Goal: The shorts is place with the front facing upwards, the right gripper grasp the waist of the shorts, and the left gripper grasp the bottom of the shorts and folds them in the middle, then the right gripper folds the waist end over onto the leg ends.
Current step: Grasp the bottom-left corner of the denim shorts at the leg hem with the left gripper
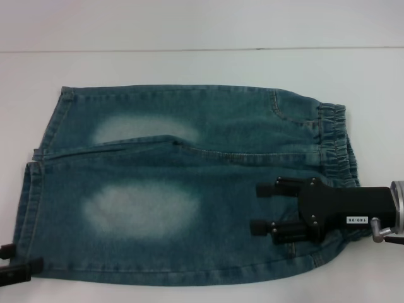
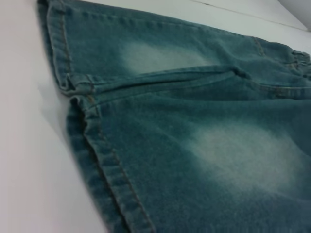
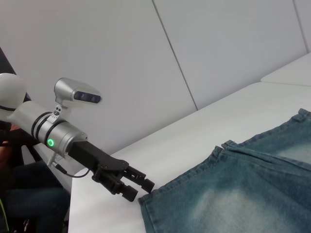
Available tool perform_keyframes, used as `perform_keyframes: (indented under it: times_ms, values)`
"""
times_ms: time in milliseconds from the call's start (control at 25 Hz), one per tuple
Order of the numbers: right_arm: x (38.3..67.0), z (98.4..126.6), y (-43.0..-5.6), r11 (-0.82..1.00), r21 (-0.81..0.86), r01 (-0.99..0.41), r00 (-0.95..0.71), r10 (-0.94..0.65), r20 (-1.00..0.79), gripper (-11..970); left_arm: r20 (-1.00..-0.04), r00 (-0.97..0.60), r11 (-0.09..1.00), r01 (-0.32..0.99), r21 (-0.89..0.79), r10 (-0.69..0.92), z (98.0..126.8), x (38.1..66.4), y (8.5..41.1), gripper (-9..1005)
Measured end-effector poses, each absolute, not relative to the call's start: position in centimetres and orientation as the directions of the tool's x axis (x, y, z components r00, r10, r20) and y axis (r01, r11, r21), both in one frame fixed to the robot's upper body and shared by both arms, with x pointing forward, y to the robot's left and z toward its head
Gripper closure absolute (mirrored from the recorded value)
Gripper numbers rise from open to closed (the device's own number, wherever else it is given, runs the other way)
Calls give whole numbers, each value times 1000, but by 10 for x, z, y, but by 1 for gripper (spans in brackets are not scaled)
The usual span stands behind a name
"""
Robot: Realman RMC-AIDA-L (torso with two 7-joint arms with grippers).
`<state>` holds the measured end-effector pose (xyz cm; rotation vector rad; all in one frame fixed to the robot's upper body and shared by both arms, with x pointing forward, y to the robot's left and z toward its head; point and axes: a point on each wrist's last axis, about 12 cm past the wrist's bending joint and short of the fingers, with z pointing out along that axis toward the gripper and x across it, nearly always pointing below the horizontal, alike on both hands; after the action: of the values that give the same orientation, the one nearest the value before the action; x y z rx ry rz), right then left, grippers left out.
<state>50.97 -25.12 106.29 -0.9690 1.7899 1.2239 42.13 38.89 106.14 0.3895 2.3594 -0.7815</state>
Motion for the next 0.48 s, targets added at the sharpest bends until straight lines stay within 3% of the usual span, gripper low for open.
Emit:
perform_keyframes:
  times_ms: [480]
  values:
    - [508, 1062, -252, 259, 390, -884, -439, -169, -883, 45, -642, -761, 797, 443, -410, 93, 1065, 421, 393, 89]
